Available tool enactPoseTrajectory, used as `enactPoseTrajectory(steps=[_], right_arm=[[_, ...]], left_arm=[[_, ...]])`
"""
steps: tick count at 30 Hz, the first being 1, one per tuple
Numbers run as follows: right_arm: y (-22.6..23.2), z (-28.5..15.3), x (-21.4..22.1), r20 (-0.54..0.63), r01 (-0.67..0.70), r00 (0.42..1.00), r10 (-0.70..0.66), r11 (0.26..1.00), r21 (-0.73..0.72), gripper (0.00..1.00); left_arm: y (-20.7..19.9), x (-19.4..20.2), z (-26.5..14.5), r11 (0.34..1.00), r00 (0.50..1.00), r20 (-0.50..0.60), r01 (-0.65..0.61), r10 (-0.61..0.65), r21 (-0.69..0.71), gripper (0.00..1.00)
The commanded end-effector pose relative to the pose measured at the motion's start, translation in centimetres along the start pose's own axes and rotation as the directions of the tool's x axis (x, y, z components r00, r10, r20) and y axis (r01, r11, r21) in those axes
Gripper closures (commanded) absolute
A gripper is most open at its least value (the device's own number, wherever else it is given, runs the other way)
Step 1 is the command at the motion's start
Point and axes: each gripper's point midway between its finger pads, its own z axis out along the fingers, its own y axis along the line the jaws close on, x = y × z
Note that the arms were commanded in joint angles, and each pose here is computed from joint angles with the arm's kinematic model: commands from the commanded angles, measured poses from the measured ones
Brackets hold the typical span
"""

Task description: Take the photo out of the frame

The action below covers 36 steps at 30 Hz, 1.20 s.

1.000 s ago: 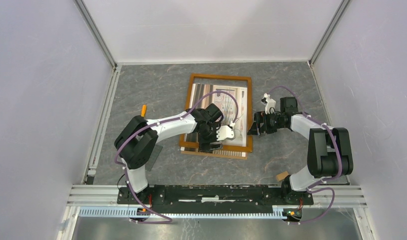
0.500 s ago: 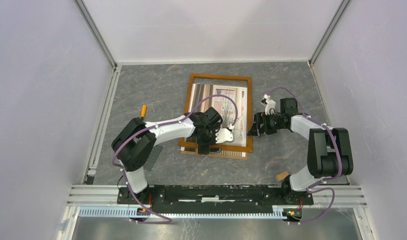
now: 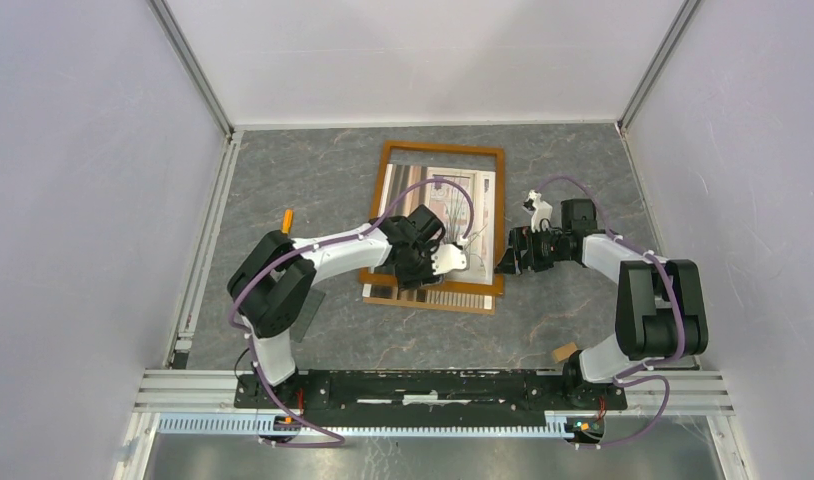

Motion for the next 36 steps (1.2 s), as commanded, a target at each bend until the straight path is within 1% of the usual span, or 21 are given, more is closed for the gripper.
enactPoseTrajectory(steps=[1,3,6,7,8,9,11,13,14,22,33,36], right_arm=[[0.1,-0.1,1.4,-0.027,-0.009,1.0,0.009,1.0,0.006,0.09],[0.1,-0.1,1.7,-0.029,-0.014,0.999,0.014,1.0,0.005,0.09],[0.2,-0.1,2.0,-0.028,-0.017,0.999,0.017,1.0,0.004,0.09],[0.2,-0.1,2.0,-0.029,-0.017,0.999,0.017,1.0,0.004,0.09],[0.2,-0.1,2.1,-0.03,-0.015,0.999,0.015,1.0,0.002,0.09],[0.2,-0.2,2.1,-0.031,-0.011,0.999,0.011,1.0,0.004,0.09],[0.2,-0.2,2.1,-0.03,-0.005,1.0,0.005,1.0,0.006,0.09],[0.2,-0.2,2.2,-0.031,-0.006,0.999,0.006,1.0,0.005,0.09],[0.2,-0.2,2.3,-0.032,-0.006,0.999,0.006,1.0,0.006,0.09],[0.2,-0.1,2.4,-0.032,-0.015,0.999,0.015,1.0,0.003,0.09],[0.0,-0.1,2.3,-0.037,-0.01,0.999,0.011,1.0,0.008,0.09],[-0.1,-0.1,2.4,-0.043,-0.009,0.999,0.009,1.0,0.012,0.09]], left_arm=[[2.6,-2.4,-0.7,0.996,0.995,0.079,0.067,-0.061,-0.067,0.43],[3.2,-2.6,-0.8,0.992,0.992,0.087,0.101,-0.094,-0.076,0.45],[4.1,-2.4,-0.6,0.986,0.988,0.084,0.139,-0.131,-0.093,0.45],[4.0,-2.4,-0.7,0.986,0.987,0.086,0.145,-0.138,-0.083,0.4],[3.6,-2.5,-1.0,0.989,0.986,0.097,0.138,-0.132,-0.056,0.32],[3.1,-2.7,-1.5,0.992,0.986,0.119,0.123,-0.118,-0.037,0.22],[1.8,-2.6,-2.1,0.997,0.987,0.144,0.07,-0.067,-0.021,0.07],[0.8,-2.3,-2.3,1.0,0.989,0.145,0.02,-0.017,-0.02,0.01],[0.6,-2.1,-2.2,1.0,0.991,0.136,0.008,-0.005,-0.025,0.0],[-0.4,-1.5,-0.5,0.998,0.996,0.067,-0.061,0.063,-0.023,0.0],[0.6,-1.0,0.8,0.997,0.998,0.019,-0.059,0.06,-0.054,0.01],[0.6,-1.0,0.9,0.995,0.996,0.03,-0.08,0.082,-0.06,0.01]])
